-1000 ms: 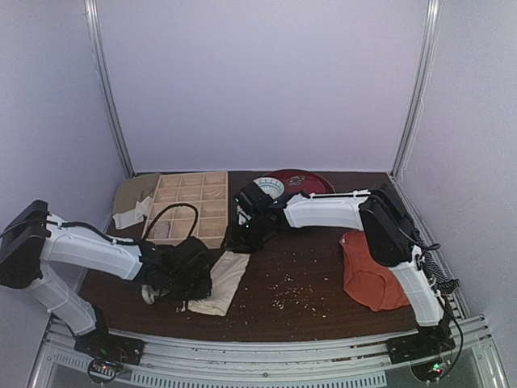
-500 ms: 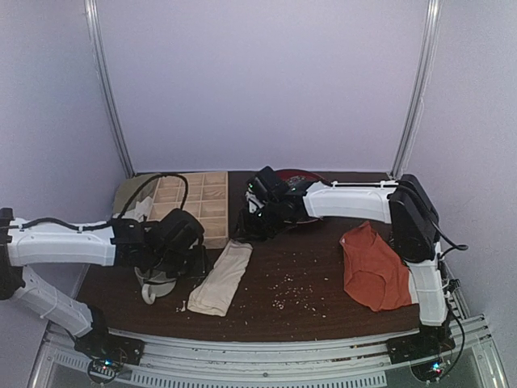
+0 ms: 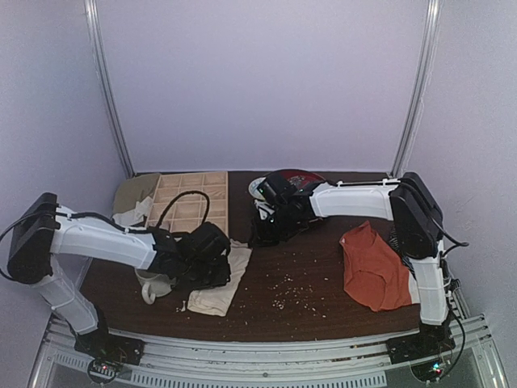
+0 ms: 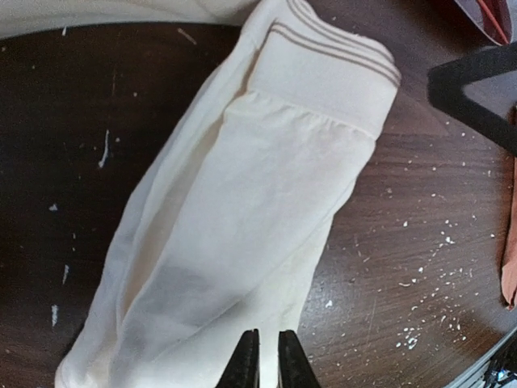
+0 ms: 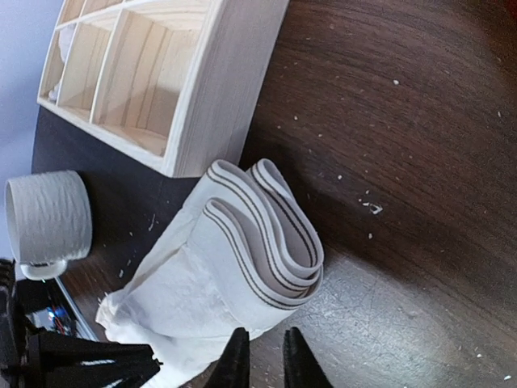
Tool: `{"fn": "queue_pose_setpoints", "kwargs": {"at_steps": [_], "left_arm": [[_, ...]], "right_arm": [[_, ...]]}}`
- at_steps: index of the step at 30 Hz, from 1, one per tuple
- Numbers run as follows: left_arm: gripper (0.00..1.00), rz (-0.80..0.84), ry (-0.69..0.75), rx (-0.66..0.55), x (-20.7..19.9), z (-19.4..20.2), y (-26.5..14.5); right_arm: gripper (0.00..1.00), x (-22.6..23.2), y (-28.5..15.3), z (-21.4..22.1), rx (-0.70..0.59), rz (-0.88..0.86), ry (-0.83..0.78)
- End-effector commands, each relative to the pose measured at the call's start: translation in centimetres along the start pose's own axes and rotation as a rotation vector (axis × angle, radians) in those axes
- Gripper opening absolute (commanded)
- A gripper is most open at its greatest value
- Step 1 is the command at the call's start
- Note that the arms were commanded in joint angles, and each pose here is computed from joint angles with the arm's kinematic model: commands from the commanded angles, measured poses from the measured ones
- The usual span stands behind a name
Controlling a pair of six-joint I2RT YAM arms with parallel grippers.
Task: Roll the underwear
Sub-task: Move the underwear to the center of the board.
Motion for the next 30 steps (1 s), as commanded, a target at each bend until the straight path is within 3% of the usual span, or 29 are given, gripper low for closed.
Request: {"fn": "queue_pose_setpoints", "kwargs": {"at_steps": [1,3,4,16,21,24,26,30], "left_arm": [[0.13,0.001,-0.072,0.023,0.3,1.1,1.4],[0.13,-0.017,-0.069,0.036,0.6,1.5,1.9],[0.14,-0.018,-0.069,0.040,0.6,1.6,2.1],[0.16,-0.003,-0.058,0.032,0.8,1.7,2.0],[0.16,-0.004,-0.053,0.034,0.9,1.8,1.9],[0.16,0.003,-0.040,0.031,0.8,1.7,1.8],[0.17,0.002,-0.025,0.028,0.8,1.6,1.7],[0.19,0.021,0.034,0.021,0.5,1.2,1.5]], "right_arm": [[0.21,0.9,-0.9,-0.3,0.003,-0.001,-0.095],[0.37,1.0,-0.8,-0.6,0.003,0.000,-0.128],[0.40,1.1,-0.7,-0.8,0.001,0.002,-0.141],[0.49,0.9,3.8,-1.5,0.064,-0.049,-0.219],[0.35,0.3,4.5,-1.0,0.086,-0.051,-0.202],[0.18,-0.5,4.6,-0.4,0.099,-0.044,-0.186],[0.00,-0.7,4.3,0.1,0.099,-0.046,-0.181],[0.00,-1.4,3.6,1.1,0.094,-0.037,-0.161]]}}
Point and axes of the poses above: each gripper's point midway between its finger pads, its own y axis out along the fingers, its own x axis along the line the jaws close on, z = x × y, the point moved 5 cm from there along -y, back along the fingers, and after that the axes turned 10 degrees about y, right-handed, at the moved point
